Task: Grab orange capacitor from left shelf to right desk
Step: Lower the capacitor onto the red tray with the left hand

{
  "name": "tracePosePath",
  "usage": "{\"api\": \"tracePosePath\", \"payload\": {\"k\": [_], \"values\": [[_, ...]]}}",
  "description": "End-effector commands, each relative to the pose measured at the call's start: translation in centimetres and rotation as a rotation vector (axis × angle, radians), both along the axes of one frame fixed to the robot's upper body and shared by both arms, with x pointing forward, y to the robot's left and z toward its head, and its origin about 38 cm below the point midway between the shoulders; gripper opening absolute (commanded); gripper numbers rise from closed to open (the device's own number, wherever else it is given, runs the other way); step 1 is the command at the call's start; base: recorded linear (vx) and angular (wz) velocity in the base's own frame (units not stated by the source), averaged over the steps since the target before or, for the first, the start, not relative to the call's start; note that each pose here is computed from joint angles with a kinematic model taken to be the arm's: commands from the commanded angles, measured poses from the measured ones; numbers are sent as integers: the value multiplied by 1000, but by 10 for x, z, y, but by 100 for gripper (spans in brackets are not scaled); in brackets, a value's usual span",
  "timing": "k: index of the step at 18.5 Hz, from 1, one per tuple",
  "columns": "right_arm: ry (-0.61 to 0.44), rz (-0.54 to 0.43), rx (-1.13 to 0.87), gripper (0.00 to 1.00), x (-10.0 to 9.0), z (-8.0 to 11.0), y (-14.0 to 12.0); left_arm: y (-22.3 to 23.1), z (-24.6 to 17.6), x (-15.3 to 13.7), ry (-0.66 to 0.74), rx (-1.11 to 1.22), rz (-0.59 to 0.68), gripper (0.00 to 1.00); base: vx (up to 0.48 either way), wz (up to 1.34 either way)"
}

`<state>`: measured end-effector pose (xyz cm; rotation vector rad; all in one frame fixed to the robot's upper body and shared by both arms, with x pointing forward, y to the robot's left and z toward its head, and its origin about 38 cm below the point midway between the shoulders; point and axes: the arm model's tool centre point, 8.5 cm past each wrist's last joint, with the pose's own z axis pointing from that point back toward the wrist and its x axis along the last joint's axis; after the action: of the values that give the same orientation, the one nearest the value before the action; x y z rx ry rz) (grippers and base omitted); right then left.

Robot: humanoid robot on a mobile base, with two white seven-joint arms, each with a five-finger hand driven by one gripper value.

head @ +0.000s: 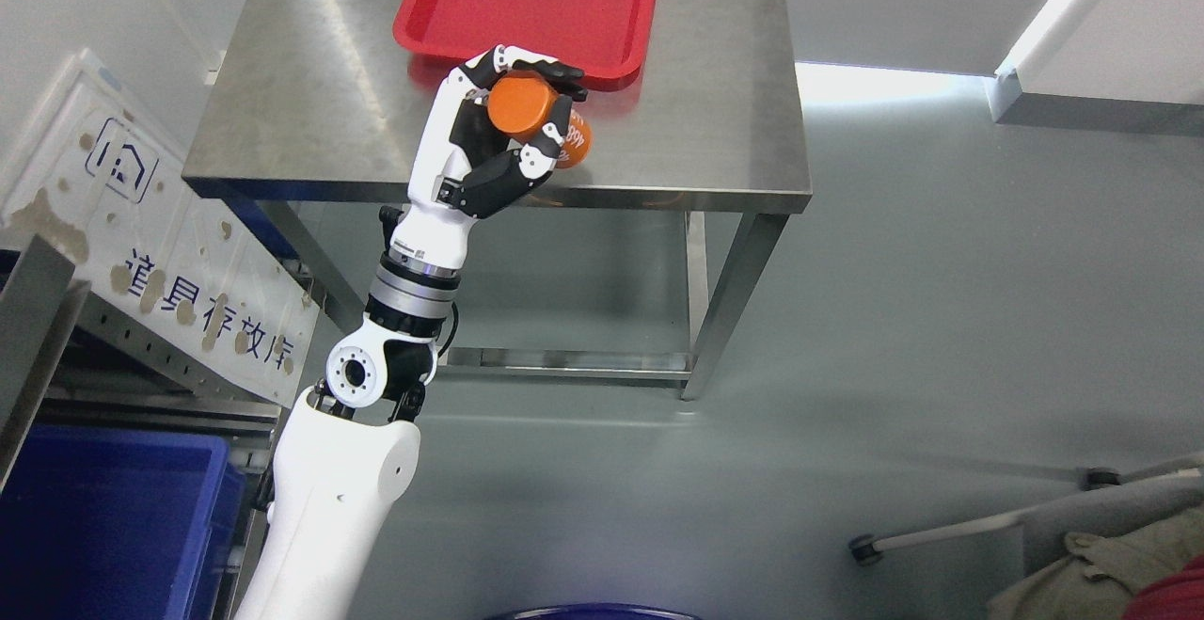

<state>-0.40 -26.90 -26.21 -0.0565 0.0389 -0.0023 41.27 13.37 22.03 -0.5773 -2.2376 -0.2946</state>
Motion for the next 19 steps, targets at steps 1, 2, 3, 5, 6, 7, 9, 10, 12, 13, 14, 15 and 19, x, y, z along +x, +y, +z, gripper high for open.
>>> {"api": "tracePosePath", "payload": {"k": [1,2,3,5,6,7,9,10,12,13,14,15,19], "values": [[11,-13,-16,100,-14,1,-11,-30,10,57,70,144,-45,3,349,-102],[11,-13,-18,100,-14,1,-11,-30,12,68,94,165,-38,3,349,-102],[11,-13,-18,100,-14,1,-11,-29,17,82,113,184,-25,3,297,-68],[11,-13,-18,100,-14,1,-11,-20,27,116,156,215,31,3,304,-2],[11,-13,-18,100,-14,1,-11,-13,28,131,185,233,72,3,297,13],[11,-13,-18,100,-14,1,-11,-8,29,142,205,248,103,4,297,13],[11,-13,-18,100,-14,1,-11,1,18,156,260,284,145,4,248,46],[11,-11,-18,100,-14,1,-11,5,11,159,282,302,160,4,241,74],[11,-11,-18,100,-14,1,-11,11,-6,161,324,331,179,5,230,64],[11,-13,-18,100,-14,1,-11,14,-13,162,341,335,189,6,218,53],[11,-11,-18,100,-14,1,-11,18,-17,162,354,328,195,7,146,28],[11,-13,-16,100,-14,1,-11,20,-17,162,355,326,199,7,146,28],[11,-11,-18,100,-14,1,-11,30,-33,157,380,321,211,7,129,-38]]}}
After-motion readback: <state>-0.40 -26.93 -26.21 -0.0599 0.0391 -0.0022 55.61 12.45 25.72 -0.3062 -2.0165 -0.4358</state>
